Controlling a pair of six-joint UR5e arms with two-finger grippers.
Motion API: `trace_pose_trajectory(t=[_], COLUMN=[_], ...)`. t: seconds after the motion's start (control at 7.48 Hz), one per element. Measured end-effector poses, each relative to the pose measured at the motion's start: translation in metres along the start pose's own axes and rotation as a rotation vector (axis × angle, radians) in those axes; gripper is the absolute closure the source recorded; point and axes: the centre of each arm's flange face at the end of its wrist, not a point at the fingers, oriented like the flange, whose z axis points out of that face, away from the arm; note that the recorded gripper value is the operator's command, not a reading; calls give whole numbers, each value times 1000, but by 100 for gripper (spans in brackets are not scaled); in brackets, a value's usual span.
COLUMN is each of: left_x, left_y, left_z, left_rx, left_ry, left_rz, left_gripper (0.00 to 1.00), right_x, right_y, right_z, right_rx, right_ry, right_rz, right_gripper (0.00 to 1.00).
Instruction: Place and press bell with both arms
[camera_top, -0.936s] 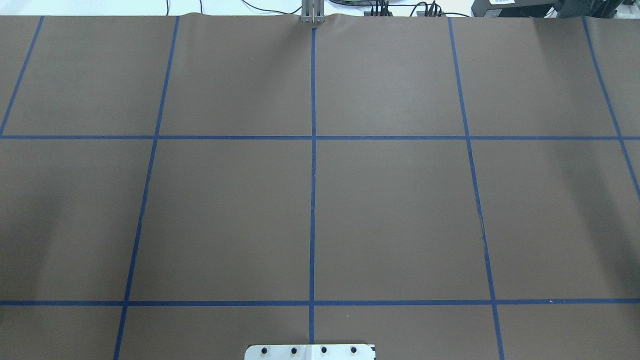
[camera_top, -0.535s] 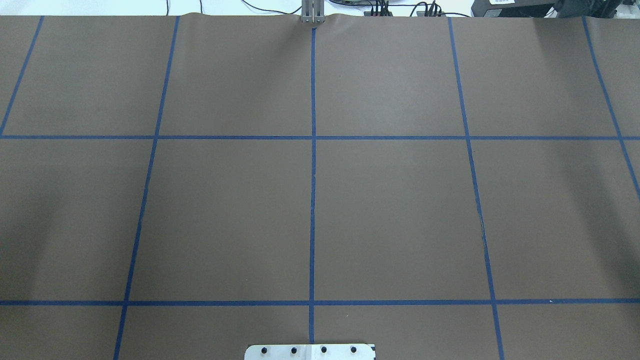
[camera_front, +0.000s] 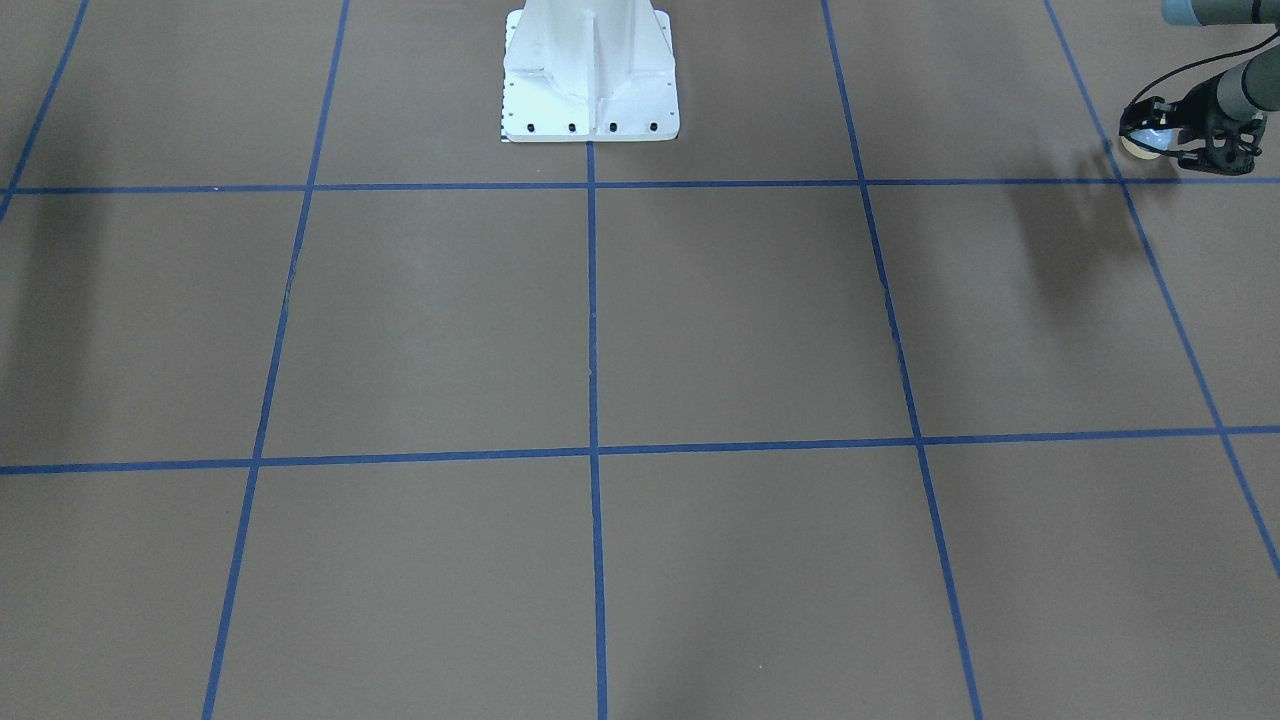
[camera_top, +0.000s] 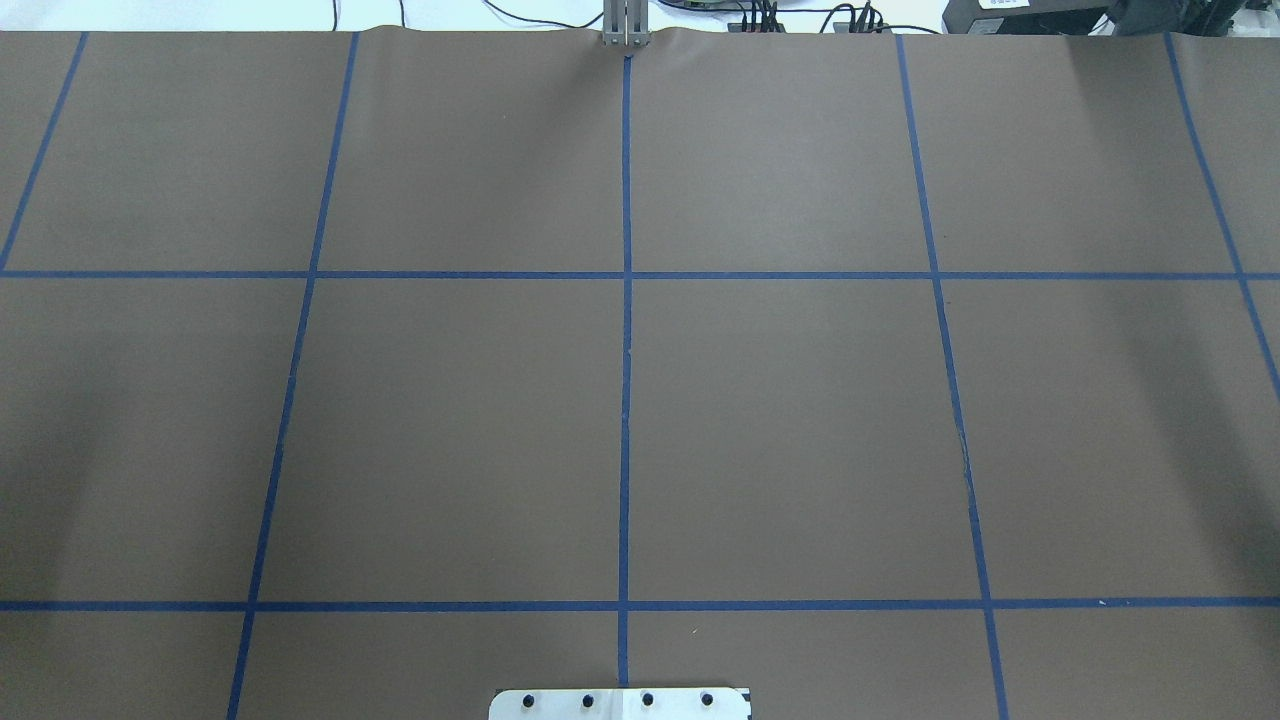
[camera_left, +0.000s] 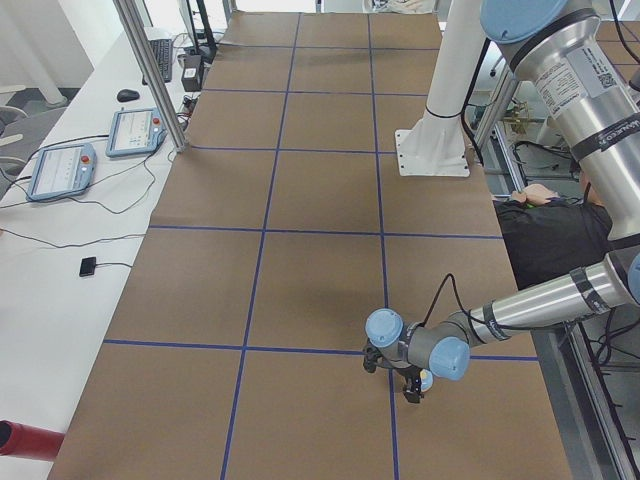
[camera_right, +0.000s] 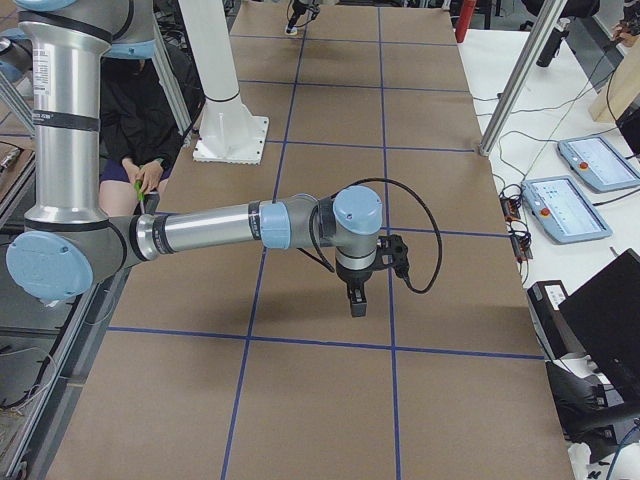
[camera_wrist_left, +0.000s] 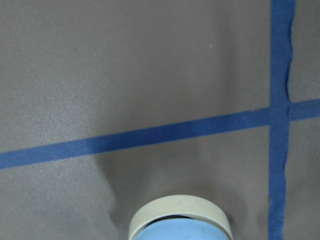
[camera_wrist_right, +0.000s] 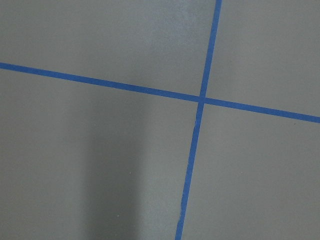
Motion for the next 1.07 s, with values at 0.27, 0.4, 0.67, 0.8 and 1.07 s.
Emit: trace_pose_trajectory(t=[0.27, 0.4, 0.67, 0.8, 1.07], left_x=[3, 4, 6, 6, 7], left_y=[-1, -1, -1, -1, -1], left_z=[3, 5, 7, 7, 7], left_rx=[-13, -20, -29, -30, -30], left_ry=[-3, -5, -7, -9, -9], left_rz=[14, 19, 25, 26, 32], left_gripper=[2, 13, 51, 67, 85], right_x=[-1, -1, -1, -1, -1], right_y=[0, 0, 0, 0, 0], right_z=[-1, -1, -1, -1, -1], right_rx=[1, 1, 1, 2, 2], right_ry=[-1, 0, 0, 0, 0], right_rz=[1, 1, 2, 1, 1], right_gripper=[0, 0, 0, 0, 0])
